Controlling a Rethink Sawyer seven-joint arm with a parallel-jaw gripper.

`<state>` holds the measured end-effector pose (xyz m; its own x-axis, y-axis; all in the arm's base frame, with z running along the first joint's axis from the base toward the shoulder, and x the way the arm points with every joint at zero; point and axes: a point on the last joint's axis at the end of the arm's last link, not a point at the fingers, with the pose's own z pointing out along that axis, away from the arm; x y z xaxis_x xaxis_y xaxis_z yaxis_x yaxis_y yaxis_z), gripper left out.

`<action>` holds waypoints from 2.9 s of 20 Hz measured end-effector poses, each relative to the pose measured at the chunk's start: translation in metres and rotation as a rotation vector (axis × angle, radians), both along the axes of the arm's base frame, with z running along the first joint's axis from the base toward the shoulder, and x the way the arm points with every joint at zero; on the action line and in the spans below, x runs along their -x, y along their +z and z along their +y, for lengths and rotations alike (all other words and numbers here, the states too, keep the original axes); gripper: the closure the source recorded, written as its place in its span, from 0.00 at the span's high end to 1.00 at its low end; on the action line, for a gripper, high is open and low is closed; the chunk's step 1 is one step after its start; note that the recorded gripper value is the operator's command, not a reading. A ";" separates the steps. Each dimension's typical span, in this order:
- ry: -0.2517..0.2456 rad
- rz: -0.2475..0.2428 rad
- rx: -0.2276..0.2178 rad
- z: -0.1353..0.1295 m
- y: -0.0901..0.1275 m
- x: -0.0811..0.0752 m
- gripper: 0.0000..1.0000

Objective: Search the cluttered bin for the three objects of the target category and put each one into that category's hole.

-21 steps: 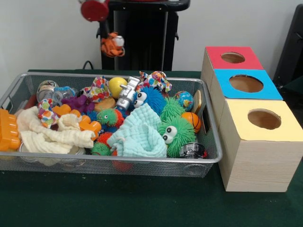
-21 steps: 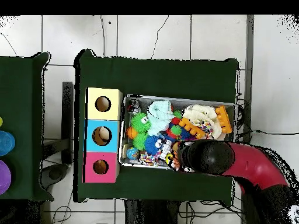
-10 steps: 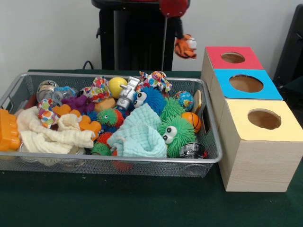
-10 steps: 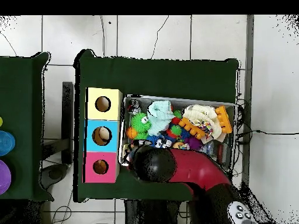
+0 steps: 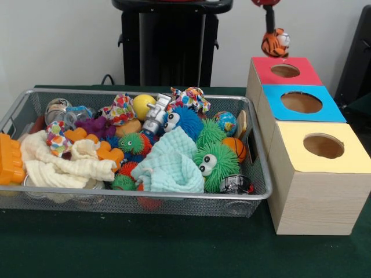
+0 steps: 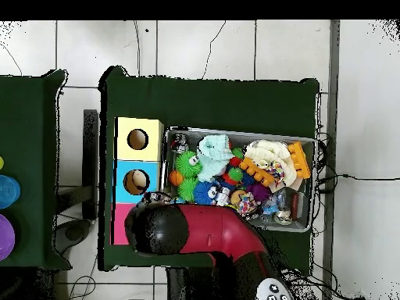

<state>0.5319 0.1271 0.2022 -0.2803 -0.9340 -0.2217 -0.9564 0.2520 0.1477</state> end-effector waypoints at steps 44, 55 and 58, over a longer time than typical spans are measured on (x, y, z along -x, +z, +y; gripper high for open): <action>-0.150 0.049 0.106 0.021 -0.064 0.083 0.00; -0.232 0.019 0.110 0.059 -0.103 0.105 0.00; -0.263 0.015 0.108 0.068 -0.107 0.106 0.00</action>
